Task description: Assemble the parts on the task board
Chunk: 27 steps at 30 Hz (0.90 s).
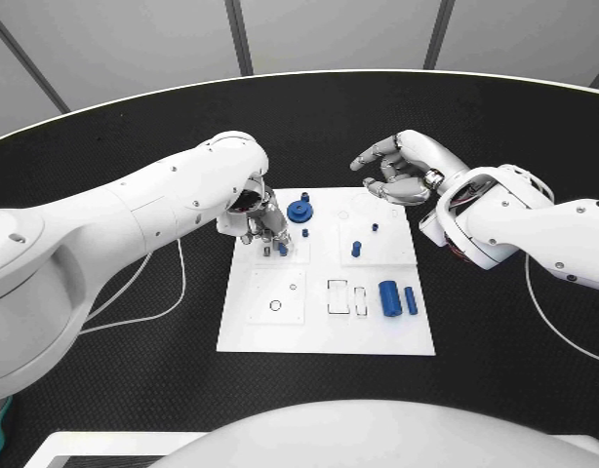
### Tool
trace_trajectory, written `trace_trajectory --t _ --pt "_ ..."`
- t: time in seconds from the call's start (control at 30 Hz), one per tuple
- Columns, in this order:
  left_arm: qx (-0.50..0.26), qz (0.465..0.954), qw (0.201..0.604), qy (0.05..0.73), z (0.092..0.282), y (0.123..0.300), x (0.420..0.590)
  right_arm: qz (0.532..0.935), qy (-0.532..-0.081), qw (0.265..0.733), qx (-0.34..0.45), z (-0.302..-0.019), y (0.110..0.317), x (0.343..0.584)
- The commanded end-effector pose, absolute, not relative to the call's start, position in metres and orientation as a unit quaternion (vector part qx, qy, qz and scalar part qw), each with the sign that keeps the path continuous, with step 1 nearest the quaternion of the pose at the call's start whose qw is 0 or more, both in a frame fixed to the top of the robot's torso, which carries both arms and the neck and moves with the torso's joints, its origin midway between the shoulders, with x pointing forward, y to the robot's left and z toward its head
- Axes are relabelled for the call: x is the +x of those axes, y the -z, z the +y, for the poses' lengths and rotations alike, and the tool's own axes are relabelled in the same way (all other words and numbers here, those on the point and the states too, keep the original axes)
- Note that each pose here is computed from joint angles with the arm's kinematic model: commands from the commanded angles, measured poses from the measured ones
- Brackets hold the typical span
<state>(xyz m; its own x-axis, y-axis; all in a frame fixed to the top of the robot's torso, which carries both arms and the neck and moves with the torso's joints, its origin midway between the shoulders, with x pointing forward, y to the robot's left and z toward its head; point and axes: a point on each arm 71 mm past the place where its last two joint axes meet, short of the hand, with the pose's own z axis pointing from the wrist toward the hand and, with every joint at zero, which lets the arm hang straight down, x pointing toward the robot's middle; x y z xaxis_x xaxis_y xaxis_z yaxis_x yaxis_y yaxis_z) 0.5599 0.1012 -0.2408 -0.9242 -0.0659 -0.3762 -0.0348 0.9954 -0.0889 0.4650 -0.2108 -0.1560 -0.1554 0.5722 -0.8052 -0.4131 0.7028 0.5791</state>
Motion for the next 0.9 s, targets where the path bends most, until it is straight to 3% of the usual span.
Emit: trace_trajectory --t 0.03,0.9 --pt "-0.033 0.981 0.193 0.010 0.1059 0.2411 0.5598 0.658 -0.381 0.647 0.061 -0.2109 0.1561 0.4650" --pt "-0.062 0.972 0.225 0.024 0.1086 0.2393 0.5617 0.658 -0.381 0.647 0.060 -0.2113 0.1561 0.4651"
